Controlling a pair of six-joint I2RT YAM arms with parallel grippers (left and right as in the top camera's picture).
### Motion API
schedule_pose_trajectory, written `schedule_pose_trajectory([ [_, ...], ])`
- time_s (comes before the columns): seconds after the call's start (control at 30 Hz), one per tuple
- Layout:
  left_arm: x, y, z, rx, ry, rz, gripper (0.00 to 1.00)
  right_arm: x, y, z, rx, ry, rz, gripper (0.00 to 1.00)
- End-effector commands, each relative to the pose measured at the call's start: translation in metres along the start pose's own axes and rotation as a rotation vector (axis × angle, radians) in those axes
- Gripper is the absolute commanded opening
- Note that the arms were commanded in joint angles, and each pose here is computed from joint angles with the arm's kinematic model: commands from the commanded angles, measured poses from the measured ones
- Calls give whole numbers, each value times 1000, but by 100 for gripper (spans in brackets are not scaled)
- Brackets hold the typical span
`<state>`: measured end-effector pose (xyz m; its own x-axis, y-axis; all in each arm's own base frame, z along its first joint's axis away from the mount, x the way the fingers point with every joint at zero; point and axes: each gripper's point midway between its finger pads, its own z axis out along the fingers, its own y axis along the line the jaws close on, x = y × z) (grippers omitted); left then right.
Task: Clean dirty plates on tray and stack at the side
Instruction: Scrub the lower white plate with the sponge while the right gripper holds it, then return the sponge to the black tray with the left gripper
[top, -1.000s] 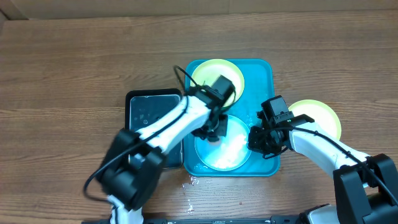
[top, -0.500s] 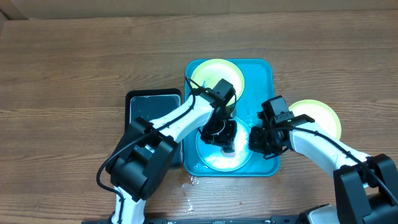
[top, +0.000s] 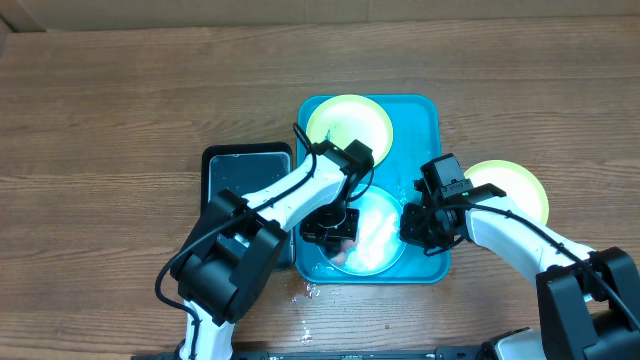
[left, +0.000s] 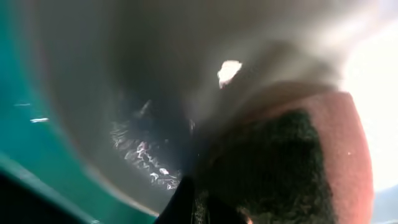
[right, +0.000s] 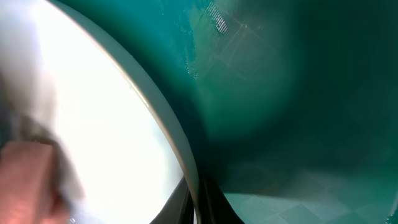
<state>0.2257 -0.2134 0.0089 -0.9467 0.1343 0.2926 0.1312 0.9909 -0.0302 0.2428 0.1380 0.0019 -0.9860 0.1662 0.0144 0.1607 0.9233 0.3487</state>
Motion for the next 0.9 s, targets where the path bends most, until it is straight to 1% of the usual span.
schedule_pose_trajectory([
  [0.0, -17, 51, -2, -267, -115, -103, 4, 5, -19, 6, 76, 3, 16, 6],
  [0.17, -19, 51, -23, -230, -183, -169, 4, 5, -19, 6, 76, 4, 17, 6],
  [0.37, -18, 57, -86, -106, -353, -217, 4, 5, -19, 6, 76, 4, 16, 6],
  [0.5, -14, 80, -126, -54, -462, -279, 4, 5, -19, 6, 76, 4, 17, 6],
  [0.57, -11, 103, -137, -84, -489, -329, 4, 5, -19, 6, 76, 4, 17, 6],
  [0.63, -10, 126, -139, -129, -487, -376, 4, 5, -19, 6, 76, 4, 17, 6],
  [0.73, -13, 147, -126, -149, -449, -403, 4, 5, -19, 6, 76, 4, 16, 7],
  [0.83, -14, 161, -96, -151, -405, -432, 4, 5, -19, 6, 76, 3, 16, 7],
  [0.87, -14, 161, -74, -122, -375, -433, 4, 5, -19, 6, 76, 4, 16, 7],
])
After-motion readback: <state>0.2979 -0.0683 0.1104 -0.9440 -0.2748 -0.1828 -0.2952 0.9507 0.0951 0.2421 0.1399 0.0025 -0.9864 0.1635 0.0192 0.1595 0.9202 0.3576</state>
